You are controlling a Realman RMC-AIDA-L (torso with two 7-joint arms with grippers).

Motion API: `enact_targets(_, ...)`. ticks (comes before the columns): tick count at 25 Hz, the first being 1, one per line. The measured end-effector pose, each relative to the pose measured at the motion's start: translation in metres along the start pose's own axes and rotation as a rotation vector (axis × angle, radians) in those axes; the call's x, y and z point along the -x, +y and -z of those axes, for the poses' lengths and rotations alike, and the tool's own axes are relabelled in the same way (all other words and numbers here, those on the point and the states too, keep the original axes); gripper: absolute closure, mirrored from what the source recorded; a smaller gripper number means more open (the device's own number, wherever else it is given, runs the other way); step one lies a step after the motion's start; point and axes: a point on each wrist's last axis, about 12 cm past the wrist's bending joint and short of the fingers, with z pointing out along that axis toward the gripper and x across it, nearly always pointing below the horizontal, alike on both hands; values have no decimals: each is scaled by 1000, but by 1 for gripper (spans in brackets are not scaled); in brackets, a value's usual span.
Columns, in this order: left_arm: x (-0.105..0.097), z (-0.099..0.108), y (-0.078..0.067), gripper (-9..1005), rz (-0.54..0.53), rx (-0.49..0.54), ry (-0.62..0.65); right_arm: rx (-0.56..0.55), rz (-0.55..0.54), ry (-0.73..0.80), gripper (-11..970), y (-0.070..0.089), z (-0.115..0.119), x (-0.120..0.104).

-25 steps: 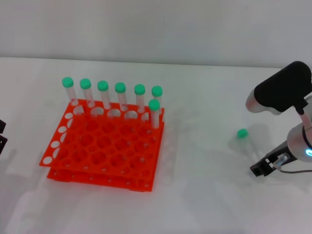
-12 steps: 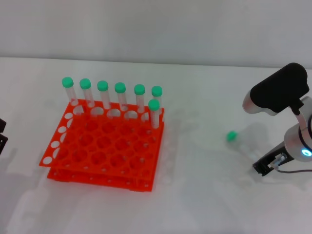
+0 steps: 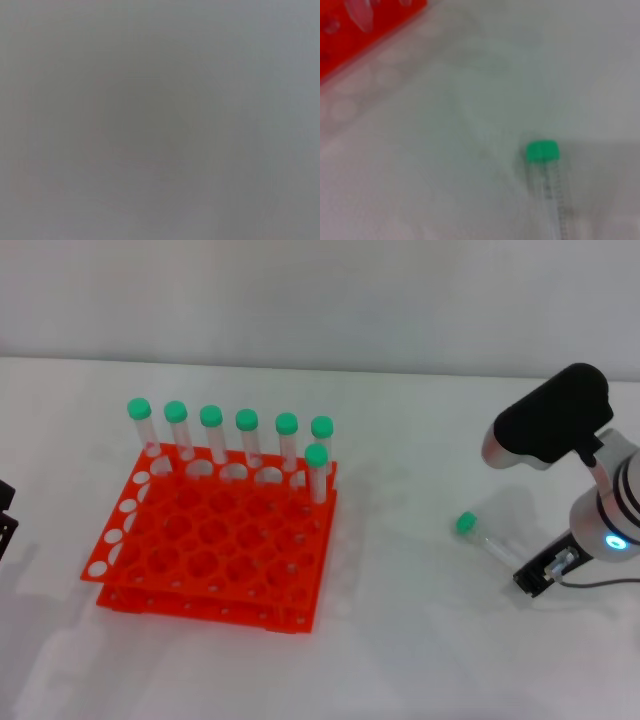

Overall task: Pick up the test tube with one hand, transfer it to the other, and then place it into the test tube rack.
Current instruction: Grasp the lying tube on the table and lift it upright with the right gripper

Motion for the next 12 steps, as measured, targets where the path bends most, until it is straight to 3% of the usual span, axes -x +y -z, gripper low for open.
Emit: enact_targets(12,0,2,1,266,0,6,5,16,52,64,781,4,-1,12)
